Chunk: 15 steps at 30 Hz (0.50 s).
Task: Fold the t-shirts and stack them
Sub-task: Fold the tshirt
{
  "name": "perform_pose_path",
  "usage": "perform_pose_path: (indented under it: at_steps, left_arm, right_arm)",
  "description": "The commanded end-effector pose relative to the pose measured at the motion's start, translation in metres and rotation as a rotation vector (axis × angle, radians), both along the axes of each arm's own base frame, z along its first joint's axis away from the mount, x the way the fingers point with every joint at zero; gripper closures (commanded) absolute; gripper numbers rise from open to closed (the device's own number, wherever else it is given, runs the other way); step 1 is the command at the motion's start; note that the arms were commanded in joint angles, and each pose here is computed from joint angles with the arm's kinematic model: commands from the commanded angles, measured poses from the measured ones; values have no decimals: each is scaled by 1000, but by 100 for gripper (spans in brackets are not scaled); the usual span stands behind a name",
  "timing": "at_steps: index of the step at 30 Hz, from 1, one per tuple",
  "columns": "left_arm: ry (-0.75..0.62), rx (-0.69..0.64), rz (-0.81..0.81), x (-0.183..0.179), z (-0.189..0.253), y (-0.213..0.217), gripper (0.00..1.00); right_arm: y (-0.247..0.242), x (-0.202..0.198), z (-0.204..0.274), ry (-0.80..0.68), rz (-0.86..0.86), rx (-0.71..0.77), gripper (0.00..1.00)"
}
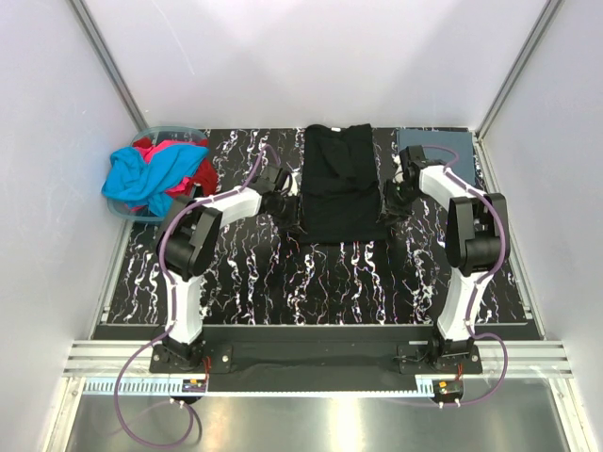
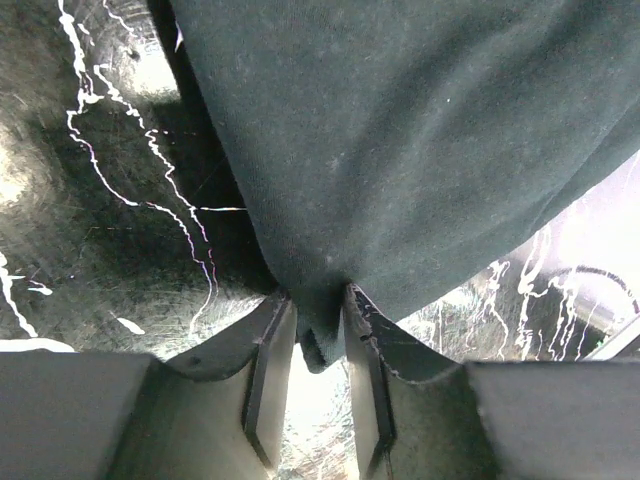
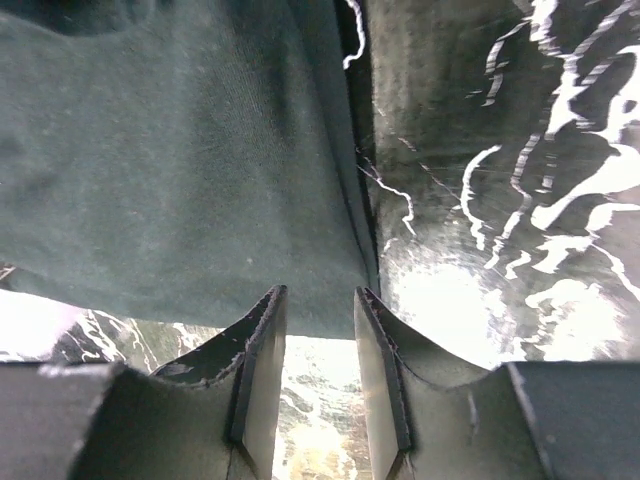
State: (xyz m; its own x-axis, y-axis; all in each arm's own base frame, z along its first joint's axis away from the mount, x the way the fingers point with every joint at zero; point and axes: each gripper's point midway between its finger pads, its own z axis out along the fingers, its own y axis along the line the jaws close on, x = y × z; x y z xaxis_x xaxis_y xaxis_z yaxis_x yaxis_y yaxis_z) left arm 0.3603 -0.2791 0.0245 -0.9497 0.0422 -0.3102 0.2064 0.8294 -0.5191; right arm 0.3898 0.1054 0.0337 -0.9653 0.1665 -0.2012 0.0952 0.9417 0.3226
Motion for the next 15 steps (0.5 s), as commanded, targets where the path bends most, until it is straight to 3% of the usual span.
perform_pose_path:
  at_steps: [1, 3, 7, 8, 12, 15]
  left_arm:
    - [9, 3, -22, -1, -10, -4, 70]
    - [12, 10, -20, -1, -13, -3, 73]
    - [45, 2, -19, -3, -20, -5, 98]
    - [50, -2, -18, -4, -20, -6, 100]
    - [48, 0, -11, -5, -17, -4, 100]
    - [51, -6, -5, -8, -13, -3, 100]
  right_arm:
    - [-13, 10, 28, -86, -34, -35, 59]
    - [-11, 10, 26, -80, -30, -27, 59]
    - [-6, 0, 5, -12, -16, 10, 59]
    - [-6, 0, 0, -8, -17, 15, 59]
    - [1, -7, -7, -4, -7, 56, 62]
    - [7, -12, -9, 0, -6, 99, 70]
